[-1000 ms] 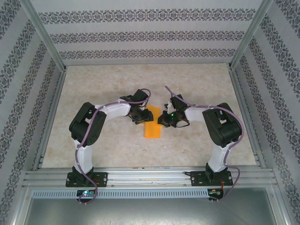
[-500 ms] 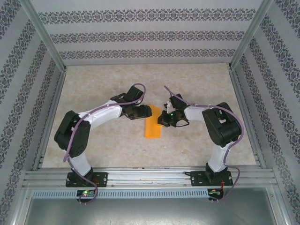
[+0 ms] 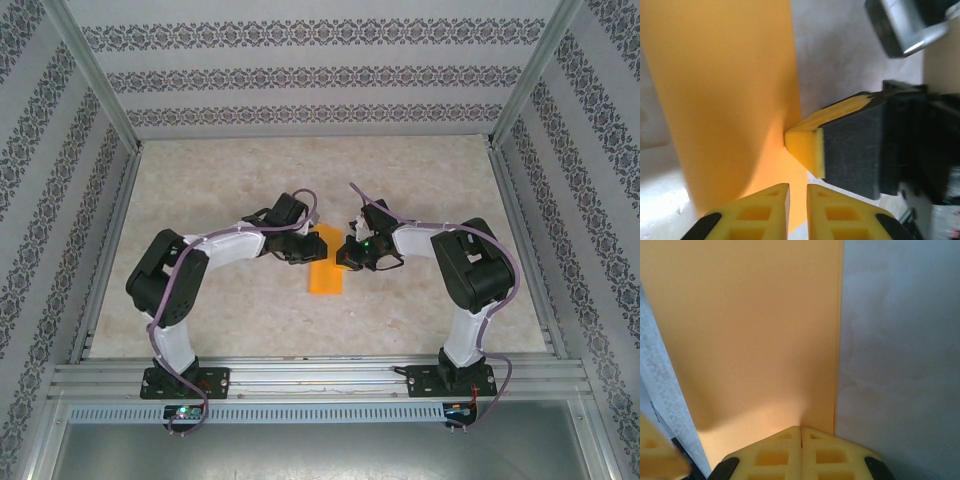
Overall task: Fold a paper plane with a square sheet of paper (fold left side to right side)
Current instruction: First fold the square sheet of paper in half at the center of the table, then hold the square sheet of paper at the center of the table.
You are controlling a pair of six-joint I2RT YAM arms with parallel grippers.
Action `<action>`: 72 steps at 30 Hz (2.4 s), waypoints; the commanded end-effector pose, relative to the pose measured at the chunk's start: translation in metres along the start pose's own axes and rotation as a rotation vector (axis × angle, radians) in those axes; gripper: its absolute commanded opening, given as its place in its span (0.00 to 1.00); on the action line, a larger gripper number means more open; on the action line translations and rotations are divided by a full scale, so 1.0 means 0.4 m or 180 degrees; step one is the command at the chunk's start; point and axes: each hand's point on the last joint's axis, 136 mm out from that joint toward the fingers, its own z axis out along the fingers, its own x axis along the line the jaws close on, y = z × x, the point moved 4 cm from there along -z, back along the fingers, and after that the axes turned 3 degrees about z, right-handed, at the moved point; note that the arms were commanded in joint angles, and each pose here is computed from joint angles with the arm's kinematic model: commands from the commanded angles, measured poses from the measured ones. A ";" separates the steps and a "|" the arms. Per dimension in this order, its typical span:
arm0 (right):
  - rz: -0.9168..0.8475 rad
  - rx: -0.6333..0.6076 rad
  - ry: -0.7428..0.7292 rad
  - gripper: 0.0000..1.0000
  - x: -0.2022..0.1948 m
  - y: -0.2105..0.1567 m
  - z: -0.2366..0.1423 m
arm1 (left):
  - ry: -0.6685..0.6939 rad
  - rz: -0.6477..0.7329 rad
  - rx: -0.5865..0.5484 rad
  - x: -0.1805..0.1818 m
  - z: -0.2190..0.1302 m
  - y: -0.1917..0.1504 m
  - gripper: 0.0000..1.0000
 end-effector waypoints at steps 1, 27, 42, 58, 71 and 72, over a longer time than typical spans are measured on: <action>0.0264 0.0169 -0.0737 0.00 -0.136 -0.052 0.040 | -0.0297 0.0071 -0.0020 -0.021 0.016 0.016 0.14; 0.0259 0.0234 -0.1164 0.00 -0.187 -0.064 0.025 | 0.0401 -0.0445 0.0037 0.210 0.018 -0.060 0.11; 0.0214 0.0222 -0.1050 0.00 -0.166 -0.058 0.023 | -0.0151 0.0060 -0.0162 0.062 -0.046 -0.021 0.06; 0.0168 0.0232 -0.1013 0.00 -0.158 -0.059 0.023 | 0.0068 -0.0089 0.0108 0.107 0.058 -0.033 0.05; -0.0038 0.0084 -0.0441 0.00 -0.042 -0.023 0.000 | 0.0255 -0.0226 0.0257 0.151 0.068 -0.073 0.05; -0.0071 0.0048 -0.0382 0.00 -0.026 -0.020 -0.011 | 0.0255 -0.0229 0.0266 0.151 0.069 -0.074 0.05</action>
